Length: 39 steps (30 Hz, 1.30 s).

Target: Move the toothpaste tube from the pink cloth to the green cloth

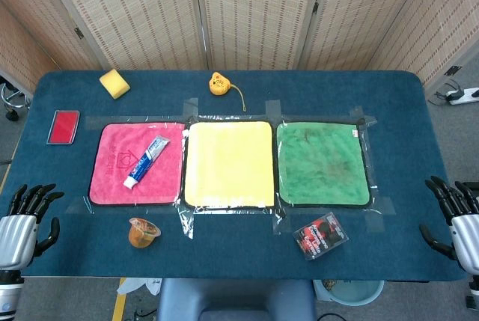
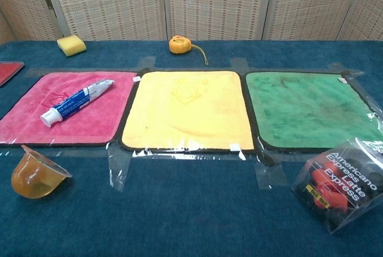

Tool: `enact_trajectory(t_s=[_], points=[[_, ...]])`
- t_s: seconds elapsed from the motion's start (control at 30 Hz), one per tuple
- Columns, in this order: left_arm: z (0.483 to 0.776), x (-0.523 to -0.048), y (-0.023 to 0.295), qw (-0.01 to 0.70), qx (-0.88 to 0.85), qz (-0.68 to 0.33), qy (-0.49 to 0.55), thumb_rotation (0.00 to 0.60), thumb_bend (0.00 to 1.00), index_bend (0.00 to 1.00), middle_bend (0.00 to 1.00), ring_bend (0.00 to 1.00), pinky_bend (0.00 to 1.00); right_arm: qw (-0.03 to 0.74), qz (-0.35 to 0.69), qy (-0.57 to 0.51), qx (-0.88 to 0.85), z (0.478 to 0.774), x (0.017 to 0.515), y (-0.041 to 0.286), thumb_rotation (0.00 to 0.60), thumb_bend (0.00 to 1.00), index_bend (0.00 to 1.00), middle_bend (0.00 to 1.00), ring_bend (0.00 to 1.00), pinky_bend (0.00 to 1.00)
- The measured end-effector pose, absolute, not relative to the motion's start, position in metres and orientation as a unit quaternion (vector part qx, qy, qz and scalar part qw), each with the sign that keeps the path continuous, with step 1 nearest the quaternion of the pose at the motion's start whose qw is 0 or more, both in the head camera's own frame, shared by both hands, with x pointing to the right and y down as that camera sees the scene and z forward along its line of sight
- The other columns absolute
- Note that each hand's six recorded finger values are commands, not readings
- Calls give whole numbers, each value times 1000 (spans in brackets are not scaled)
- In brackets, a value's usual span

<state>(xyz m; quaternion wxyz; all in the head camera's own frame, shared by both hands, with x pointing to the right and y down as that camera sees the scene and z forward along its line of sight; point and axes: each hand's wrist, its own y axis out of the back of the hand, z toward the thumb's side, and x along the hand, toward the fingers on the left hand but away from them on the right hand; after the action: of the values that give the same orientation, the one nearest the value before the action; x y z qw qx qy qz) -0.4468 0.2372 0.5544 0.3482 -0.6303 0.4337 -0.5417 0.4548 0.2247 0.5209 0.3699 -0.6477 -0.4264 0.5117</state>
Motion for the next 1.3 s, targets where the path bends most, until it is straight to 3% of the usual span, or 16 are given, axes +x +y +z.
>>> enact_trajectory(t_s=[0.4,0.6,0.7,0.83,1.3], points=[[577,-437,201,384,-665,-510,389,600,622,273,179,143,0,379,508,-427,-645,511,456,224,600,383,74,115,153,77],[604,-431,167,406,-686,-497,343,600,518,274,179,149,0,383,507,-429,-642,506,456,226,600,383,75,115,153,77],[619,-432,151,416,-689,-497,325,600,399,272,179,151,1,384,508,-430,-640,504,457,228,600,383,75,115,153,77],[641,-432,131,425,-691,-501,302,600,321,253,179,151,3,385,510,-431,-637,500,457,230,600,383,75,115,153,77],[702,-410,96,476,-675,-528,195,600,299,169,144,99,3,386,512,-431,-635,497,456,232,600,383,75,115,154,77]])
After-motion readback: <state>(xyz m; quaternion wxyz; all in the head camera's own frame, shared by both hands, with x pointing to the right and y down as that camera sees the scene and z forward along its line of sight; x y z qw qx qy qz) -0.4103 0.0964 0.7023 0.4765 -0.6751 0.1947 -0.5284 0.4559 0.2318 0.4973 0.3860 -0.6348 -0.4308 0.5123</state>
